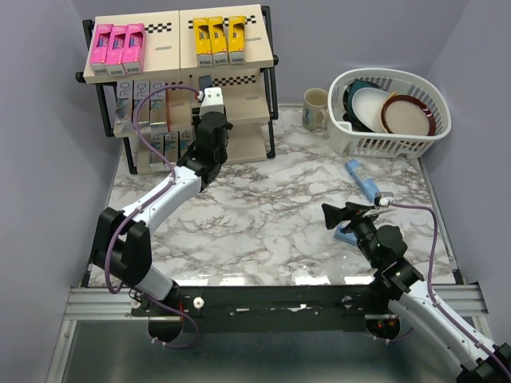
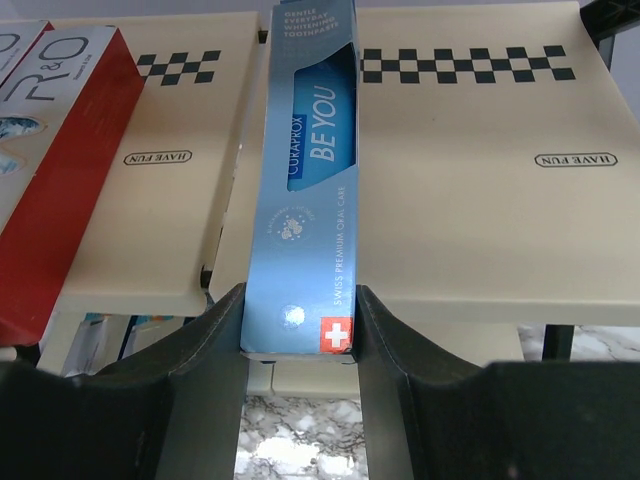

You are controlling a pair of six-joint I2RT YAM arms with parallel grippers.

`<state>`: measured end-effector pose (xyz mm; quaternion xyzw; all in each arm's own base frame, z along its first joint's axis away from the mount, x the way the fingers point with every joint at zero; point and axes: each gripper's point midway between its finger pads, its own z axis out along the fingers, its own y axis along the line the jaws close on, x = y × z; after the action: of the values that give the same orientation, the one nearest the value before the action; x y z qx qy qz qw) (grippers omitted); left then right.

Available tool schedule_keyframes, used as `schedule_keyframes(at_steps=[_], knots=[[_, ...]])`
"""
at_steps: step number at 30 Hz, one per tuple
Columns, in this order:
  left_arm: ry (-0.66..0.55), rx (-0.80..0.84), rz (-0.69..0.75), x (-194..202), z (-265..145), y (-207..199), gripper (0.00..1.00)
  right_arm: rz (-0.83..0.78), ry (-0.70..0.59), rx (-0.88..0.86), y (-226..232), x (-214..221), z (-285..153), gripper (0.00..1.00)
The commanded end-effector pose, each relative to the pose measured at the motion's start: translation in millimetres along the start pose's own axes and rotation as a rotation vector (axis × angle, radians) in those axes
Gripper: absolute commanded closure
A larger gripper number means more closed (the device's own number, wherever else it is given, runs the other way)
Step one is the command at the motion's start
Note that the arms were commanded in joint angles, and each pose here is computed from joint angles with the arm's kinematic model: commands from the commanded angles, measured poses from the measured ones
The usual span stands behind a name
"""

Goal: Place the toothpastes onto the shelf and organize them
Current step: Place the toothpaste on the shelf.

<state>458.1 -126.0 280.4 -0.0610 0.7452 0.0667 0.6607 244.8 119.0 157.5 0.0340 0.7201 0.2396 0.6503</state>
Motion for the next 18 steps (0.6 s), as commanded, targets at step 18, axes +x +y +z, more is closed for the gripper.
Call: schedule_keyframes(at_steps=[18], knots=[[-0.08,0.032,-0.014,-12,42,-1,0.56,-0.012,0.013,-0.022,3,6,3,0.02]])
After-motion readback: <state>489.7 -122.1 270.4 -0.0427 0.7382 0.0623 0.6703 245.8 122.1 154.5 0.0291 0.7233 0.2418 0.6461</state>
